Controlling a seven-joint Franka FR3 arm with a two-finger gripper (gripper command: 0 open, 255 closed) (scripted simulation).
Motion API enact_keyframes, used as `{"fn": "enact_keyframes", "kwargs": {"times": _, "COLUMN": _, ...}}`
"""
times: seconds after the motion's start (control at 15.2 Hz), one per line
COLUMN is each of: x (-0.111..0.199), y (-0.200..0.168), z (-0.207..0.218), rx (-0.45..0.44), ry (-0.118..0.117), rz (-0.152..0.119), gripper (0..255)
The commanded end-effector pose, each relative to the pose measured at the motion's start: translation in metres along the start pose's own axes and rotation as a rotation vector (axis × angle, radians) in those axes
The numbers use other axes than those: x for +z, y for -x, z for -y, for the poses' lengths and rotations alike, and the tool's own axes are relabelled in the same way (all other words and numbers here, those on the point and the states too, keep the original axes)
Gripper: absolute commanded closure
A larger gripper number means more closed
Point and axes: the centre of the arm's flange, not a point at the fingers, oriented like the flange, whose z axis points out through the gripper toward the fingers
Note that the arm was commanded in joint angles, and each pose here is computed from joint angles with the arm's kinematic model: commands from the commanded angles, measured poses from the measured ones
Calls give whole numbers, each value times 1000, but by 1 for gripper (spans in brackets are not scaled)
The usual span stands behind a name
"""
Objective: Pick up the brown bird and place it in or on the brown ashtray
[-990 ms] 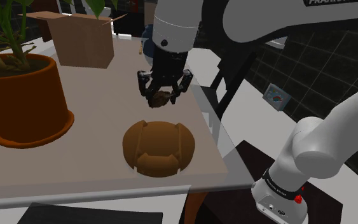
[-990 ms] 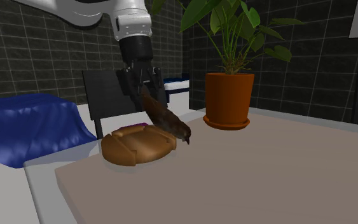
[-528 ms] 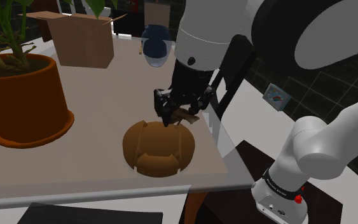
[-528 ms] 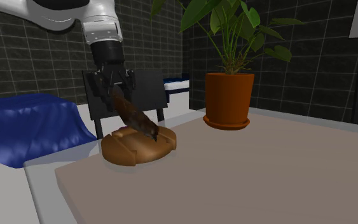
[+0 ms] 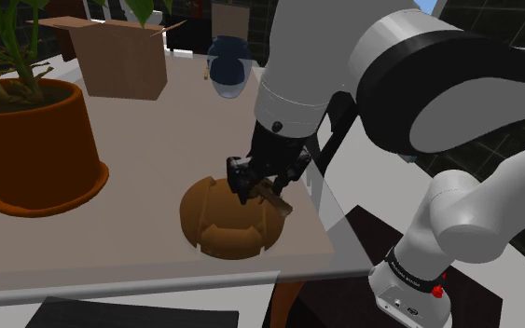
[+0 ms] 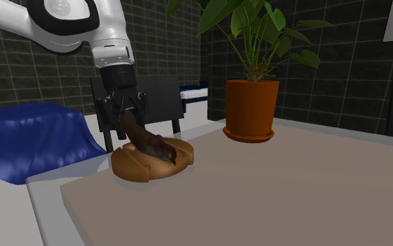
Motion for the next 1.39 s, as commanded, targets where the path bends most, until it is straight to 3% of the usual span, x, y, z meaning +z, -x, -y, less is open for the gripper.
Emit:
{"fn": "enact_keyframes", "kwargs": {"times": 0.0, "x": 10, "y": 2, "z": 0, "rx": 0, "ry": -1, "rz": 0, "gripper": 255}}
{"fn": "enact_keyframes", "kwargs": {"times": 0.66, "x": 21, "y": 4, "z": 0, "rx": 0, "ry": -1, "rz": 0, "gripper": 255}}
{"fn": "enact_keyframes", "kwargs": {"times": 0.73, "x": 21, "y": 4, "z": 0, "rx": 0, "ry": -1, "rz": 0, "gripper": 0}}
{"fn": "enact_keyframes", "kwargs": {"times": 1.06, "x": 21, "y": 4, "z": 0, "rx": 0, "ry": -1, "rz": 0, "gripper": 0}}
{"fn": "enact_keyframes", "kwargs": {"times": 1.32, "x": -29, "y": 4, "z": 0, "rx": 0, "ry": -1, "rz": 0, "gripper": 0}}
